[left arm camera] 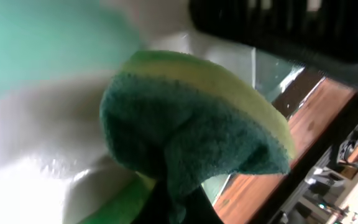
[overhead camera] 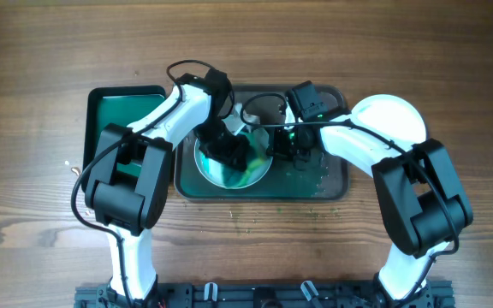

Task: Clean dirty plates on tray and stack at the side
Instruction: 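Scrub the plate with the sponge in the left gripper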

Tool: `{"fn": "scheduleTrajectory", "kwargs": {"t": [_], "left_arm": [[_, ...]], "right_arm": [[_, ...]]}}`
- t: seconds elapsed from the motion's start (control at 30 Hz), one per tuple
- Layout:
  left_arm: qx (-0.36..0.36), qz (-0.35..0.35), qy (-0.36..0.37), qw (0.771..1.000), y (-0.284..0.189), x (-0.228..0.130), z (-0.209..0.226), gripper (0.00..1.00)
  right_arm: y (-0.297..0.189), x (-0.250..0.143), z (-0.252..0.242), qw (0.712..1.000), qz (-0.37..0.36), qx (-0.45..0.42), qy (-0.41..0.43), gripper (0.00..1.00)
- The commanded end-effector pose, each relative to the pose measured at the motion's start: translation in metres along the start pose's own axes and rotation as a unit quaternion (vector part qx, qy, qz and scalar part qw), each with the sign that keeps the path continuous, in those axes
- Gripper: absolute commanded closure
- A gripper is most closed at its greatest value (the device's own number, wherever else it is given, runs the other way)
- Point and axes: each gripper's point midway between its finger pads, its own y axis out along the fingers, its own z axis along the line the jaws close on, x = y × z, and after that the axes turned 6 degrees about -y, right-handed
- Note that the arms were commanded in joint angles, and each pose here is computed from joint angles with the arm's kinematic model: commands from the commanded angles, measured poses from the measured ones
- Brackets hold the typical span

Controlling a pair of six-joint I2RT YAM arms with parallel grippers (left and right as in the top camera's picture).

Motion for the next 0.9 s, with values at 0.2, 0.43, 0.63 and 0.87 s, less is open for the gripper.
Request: {"fn": "scheduleTrajectory", "kwargs": {"t": [0.2, 0.43, 0.63, 0.87], "left_arm": [[0.337, -0.157, -0.282, 0.885, -0.041, 0.031, 0.121, 0.96], [0.425, -0.167, -0.383, 0.803, -0.063, -0.003, 0.141, 0.96], [0.087, -0.033, -0.18, 0.979, 0.006, 0.012, 0.033, 0.96], [-0.054, -0.077, -0.079, 0.992, 0.005, 0.044, -0.014, 0.96]], "right_arm": [[0.008, -0.007, -0.021, 0.999, 0.008, -0.028, 0.028, 0.96], [0.008, -0.007, -0.021, 0.999, 0.008, -0.028, 0.028, 0.96], [0.008, -0.007, -0.021, 0.999, 0.008, -0.028, 0.028, 0.96], [0.008, -0.007, -0.021, 0.999, 0.008, -0.028, 0.028, 0.96]]}}
